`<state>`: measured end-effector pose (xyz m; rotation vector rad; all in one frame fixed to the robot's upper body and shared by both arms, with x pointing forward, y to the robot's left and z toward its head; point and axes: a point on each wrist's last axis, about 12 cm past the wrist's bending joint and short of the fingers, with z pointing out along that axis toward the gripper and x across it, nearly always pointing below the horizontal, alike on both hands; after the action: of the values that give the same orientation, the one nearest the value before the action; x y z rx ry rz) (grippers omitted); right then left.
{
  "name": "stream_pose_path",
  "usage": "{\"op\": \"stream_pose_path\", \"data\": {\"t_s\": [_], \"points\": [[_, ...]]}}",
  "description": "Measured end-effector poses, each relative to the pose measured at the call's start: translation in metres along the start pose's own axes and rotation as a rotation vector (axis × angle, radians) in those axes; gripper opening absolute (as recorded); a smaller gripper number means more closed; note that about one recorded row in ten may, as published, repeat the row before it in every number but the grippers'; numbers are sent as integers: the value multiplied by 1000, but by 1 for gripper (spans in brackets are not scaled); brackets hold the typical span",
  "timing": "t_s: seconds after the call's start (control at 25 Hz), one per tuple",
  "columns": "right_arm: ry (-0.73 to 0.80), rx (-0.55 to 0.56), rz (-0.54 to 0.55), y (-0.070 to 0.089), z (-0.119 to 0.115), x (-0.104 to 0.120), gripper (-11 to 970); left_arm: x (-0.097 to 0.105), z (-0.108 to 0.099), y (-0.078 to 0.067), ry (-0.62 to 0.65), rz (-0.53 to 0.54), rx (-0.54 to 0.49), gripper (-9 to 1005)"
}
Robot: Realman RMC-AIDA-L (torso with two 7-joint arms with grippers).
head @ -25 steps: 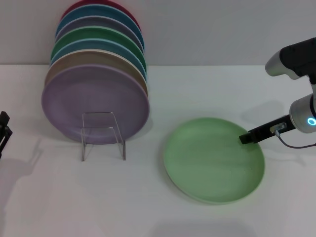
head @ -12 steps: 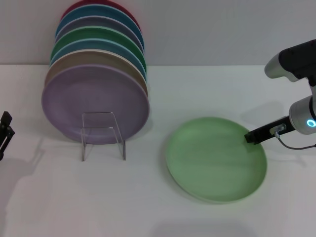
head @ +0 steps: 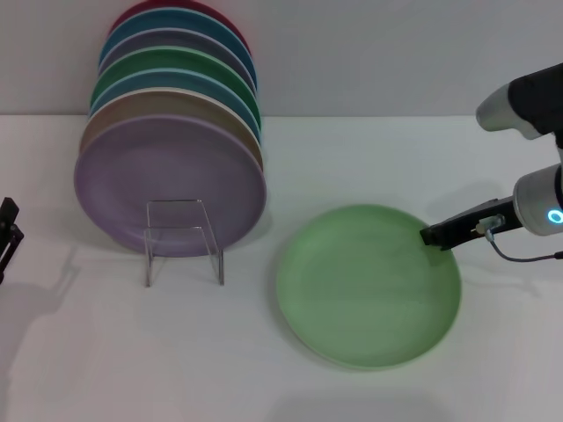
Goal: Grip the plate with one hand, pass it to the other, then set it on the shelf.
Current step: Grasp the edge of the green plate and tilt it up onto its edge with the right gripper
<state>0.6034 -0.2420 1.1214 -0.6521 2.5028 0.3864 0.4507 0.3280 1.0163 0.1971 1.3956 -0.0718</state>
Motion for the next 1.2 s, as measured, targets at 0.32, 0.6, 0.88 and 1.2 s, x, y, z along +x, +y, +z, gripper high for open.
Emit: {"op": "stream_pose_path", "data": {"t_s": [0.32,0.6,0.88,1.2], "points": [[-31,13,-18,-1,-13,3,25,-4,-2,0,-32,1,5,797],[-106,-7,-47,2,-29,4,18,-4,-1,-1,-38,-3,8,797],[-208,4,-95,3,-55,9,18,-12,-3,-7,-102,-10,66,797],[-450,-54,-186,-7,-76,40,18,-22,8,-24,-171,-53,252,797]]}}
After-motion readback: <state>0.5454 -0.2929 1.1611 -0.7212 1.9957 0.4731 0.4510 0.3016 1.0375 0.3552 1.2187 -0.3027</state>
